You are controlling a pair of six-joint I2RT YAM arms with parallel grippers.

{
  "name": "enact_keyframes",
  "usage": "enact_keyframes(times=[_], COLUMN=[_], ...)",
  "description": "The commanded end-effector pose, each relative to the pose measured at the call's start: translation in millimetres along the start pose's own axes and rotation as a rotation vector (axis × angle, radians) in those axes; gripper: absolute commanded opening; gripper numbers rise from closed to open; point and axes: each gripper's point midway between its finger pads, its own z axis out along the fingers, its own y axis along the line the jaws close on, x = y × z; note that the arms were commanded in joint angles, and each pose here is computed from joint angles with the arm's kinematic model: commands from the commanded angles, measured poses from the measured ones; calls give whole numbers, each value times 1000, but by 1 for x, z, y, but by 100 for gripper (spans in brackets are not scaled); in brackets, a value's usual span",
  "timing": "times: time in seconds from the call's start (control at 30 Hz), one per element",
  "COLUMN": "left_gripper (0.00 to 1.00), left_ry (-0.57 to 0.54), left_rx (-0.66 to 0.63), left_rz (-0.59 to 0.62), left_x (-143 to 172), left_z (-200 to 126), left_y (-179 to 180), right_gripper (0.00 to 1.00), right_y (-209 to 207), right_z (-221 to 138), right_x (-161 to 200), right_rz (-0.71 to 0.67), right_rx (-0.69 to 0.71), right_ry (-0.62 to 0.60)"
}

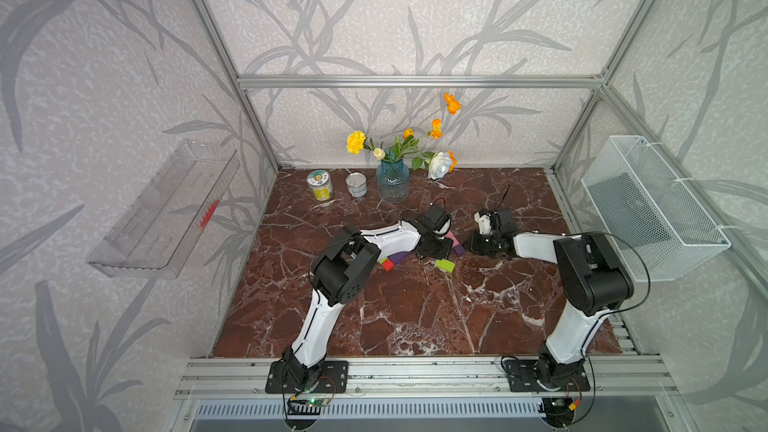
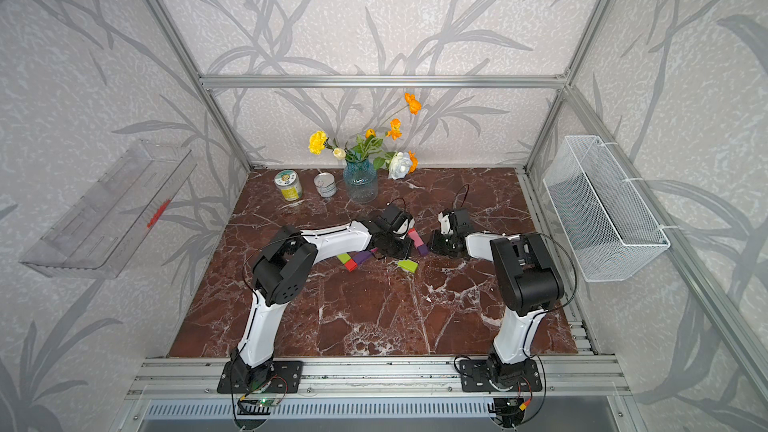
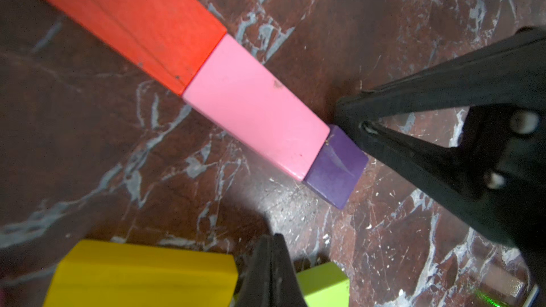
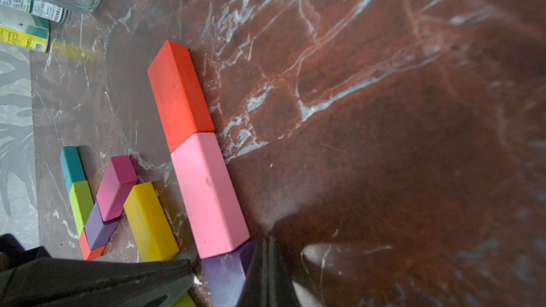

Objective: Assemble the letter v with building blocks
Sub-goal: Adjust the building block at the center of the board, then pick up the building block from the center of the board.

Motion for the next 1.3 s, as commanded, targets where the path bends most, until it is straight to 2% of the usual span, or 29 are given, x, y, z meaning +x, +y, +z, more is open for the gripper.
enact_keyframes(times=[0.0, 0.2, 0.33, 0.4, 0.5, 0.57, 0.67, 0.73, 0.87, 0.97, 1.07, 1.27], left_gripper=[0, 0, 0, 0, 0, 9, 31, 42, 58, 65, 70, 71], left_ry=[1, -3, -30, -71, -150, -221, -329, -401, -501, -546, -582, -567], left_rx=[-11, -7, 5, 16, 40, 62, 87, 88, -45, -133, -186, -195], left_rz=[22, 29, 44, 56, 82, 98, 125, 145, 117, 97, 68, -30], left_x=[-3, -4, -9, -14, -22, -28, -32, -35, -33, -26, -18, 2], left_z=[0, -2, -10, -20, -42, -63, -94, -118, -158, -184, -204, -221], left_y=[-2, -4, -8, -12, -20, -26, -33, -36, -12, 10, 32, 69], right_gripper=[6, 6, 8, 14, 34, 45, 53, 57, 70, 74, 76, 76], right_y=[-23, -21, -8, 4, 25, 37, 50, 60, 81, 97, 109, 125], right_z=[7, 5, -15, -32, -56, -68, -77, -79, -76, -71, -64, -45], right_x=[20, 15, 1, -7, -8, -1, 13, 23, 38, 43, 41, 36], right_rz=[43, 45, -15, -76, -185, -267, -376, -444, -611, -724, -765, -824], right_rx=[70, 59, 46, 26, -7, 1, 35, 40, 66, 67, 46, 39], right_ry=[64, 48, -29, -78, -105, -88, -46, -23, -17, -31, -48, -19])
